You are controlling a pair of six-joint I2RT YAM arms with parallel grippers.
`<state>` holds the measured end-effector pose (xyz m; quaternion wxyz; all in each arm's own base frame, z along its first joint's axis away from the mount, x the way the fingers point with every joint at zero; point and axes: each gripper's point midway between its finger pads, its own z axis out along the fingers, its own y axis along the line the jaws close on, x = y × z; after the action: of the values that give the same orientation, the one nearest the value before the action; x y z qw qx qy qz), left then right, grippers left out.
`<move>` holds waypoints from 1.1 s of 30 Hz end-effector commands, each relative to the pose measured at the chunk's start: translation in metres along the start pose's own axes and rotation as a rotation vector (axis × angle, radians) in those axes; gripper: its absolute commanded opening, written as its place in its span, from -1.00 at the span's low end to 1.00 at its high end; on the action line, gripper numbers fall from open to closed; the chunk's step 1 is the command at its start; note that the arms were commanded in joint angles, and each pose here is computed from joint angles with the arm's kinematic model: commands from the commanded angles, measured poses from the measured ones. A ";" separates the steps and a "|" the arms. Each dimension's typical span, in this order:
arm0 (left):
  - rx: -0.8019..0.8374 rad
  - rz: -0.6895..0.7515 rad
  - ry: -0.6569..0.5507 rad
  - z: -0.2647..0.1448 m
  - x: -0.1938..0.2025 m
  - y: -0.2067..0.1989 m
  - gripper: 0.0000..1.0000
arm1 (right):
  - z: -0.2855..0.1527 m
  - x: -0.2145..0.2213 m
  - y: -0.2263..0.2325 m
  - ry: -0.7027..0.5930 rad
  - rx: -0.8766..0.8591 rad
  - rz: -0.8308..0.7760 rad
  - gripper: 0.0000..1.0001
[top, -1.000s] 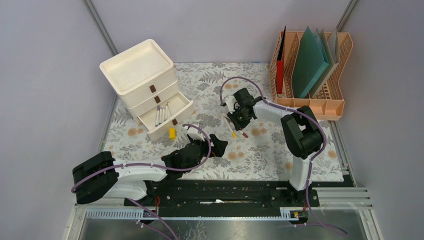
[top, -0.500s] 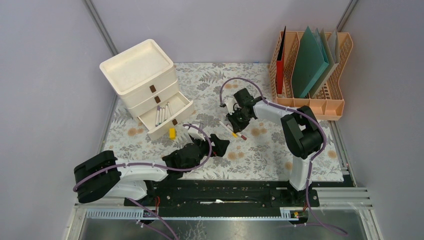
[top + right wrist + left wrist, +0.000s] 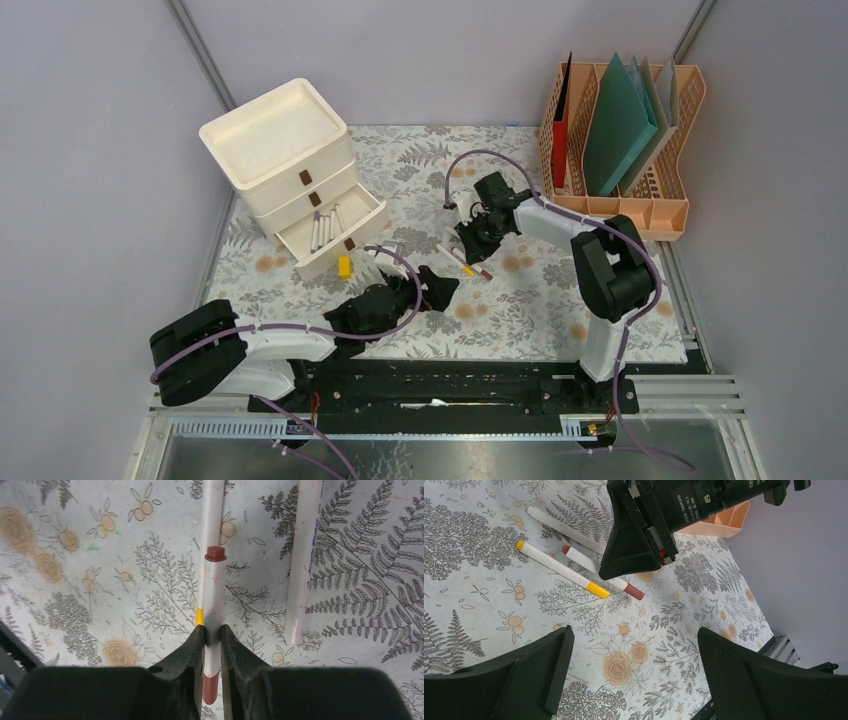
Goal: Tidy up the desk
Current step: Pick up the stationery from the center of the board.
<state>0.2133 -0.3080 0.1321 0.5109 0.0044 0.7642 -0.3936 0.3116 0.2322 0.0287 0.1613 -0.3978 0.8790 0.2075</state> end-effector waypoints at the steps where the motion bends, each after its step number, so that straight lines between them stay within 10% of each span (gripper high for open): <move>1: 0.062 -0.026 -0.026 0.002 -0.013 -0.014 0.97 | -0.018 -0.010 0.016 -0.052 -0.064 0.008 -1.00; 33: 0.204 -0.115 0.073 0.032 -0.033 -0.015 0.97 | -0.041 -0.023 0.031 -0.140 -0.179 0.028 -1.00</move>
<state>0.2420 -0.3072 0.1285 0.4591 0.0248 0.7740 -0.4354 0.3004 0.2431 0.0604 0.1658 -0.3845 0.8595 0.2931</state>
